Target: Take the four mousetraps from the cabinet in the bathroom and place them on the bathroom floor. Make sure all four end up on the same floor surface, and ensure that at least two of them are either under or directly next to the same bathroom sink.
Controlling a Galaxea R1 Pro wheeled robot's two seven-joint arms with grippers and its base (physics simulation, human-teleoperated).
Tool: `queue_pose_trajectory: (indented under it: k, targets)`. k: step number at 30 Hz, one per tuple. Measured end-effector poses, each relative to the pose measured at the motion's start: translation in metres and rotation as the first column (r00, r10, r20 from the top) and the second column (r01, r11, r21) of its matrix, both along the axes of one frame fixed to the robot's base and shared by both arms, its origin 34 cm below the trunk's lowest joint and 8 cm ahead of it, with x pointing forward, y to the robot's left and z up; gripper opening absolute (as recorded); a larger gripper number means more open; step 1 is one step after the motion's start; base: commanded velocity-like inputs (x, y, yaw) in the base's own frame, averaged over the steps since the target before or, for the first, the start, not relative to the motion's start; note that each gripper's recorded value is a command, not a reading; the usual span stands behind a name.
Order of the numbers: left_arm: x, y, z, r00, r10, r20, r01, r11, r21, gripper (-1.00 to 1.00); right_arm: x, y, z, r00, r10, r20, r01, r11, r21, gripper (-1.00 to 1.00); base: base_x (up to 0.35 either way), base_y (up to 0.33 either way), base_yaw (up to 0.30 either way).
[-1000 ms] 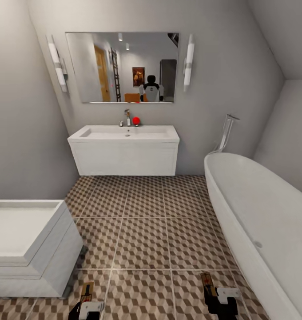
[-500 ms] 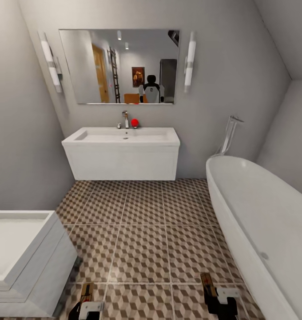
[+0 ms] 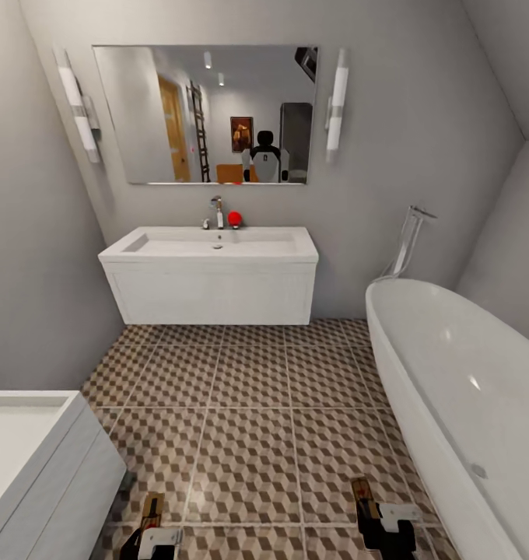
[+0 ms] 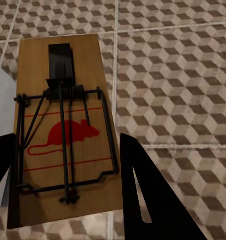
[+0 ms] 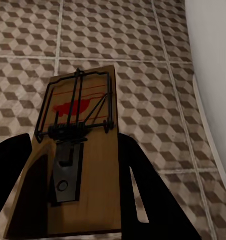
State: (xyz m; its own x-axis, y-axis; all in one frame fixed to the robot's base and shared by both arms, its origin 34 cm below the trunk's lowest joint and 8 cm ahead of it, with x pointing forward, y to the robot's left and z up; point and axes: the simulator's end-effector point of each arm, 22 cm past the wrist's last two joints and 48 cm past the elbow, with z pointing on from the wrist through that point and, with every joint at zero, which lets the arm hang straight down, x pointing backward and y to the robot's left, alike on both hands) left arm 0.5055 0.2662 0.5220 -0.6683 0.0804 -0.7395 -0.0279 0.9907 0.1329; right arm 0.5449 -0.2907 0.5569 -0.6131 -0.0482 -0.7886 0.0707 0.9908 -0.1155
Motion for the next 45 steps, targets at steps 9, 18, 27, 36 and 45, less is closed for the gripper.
queue_pose_trajectory:
  k: [9,18,27,36,45]
  targets:
    - [0.0001,0.0000,0.0000,1.000,0.000,0.000,0.000,1.000,0.000,-1.00,0.0000,-0.0002,0.0000,1.000,0.000,0.000,0.000,1.000,0.000,-1.00,0.254,0.000,0.000]
    - [0.0002,0.0000,0.0001,1.000,0.000,0.000,0.000,1.000,0.000,-1.00,-0.0001,0.0000,0.0000,1.000,0.000,0.000,0.000,1.000,0.000,-1.00,0.254,0.000,0.000]
    - [-0.0001,0.0000,-0.0001,1.000,0.000,0.000,0.000,1.000,0.000,-1.00,-0.0002,-0.0001,-0.0002,1.000,0.000,-0.001,0.000,1.000,0.000,-1.00,0.254,0.000,0.000]
    - [0.0000,0.0000,0.0000,1.000,0.000,0.000,0.000,1.000,0.000,-1.00,-0.0005,0.0000,-0.0005,1.000,0.000,-0.002,0.000,1.000,0.000,-1.00,0.254,0.000,0.000]
    - [0.0000,0.0000,0.0000,1.000,0.000,0.000,0.000,1.000,0.000,-1.00,-0.0005,0.0000,-0.0005,1.000,0.000,-0.002,0.000,1.000,0.000,-1.00,0.254,0.000,0.000]
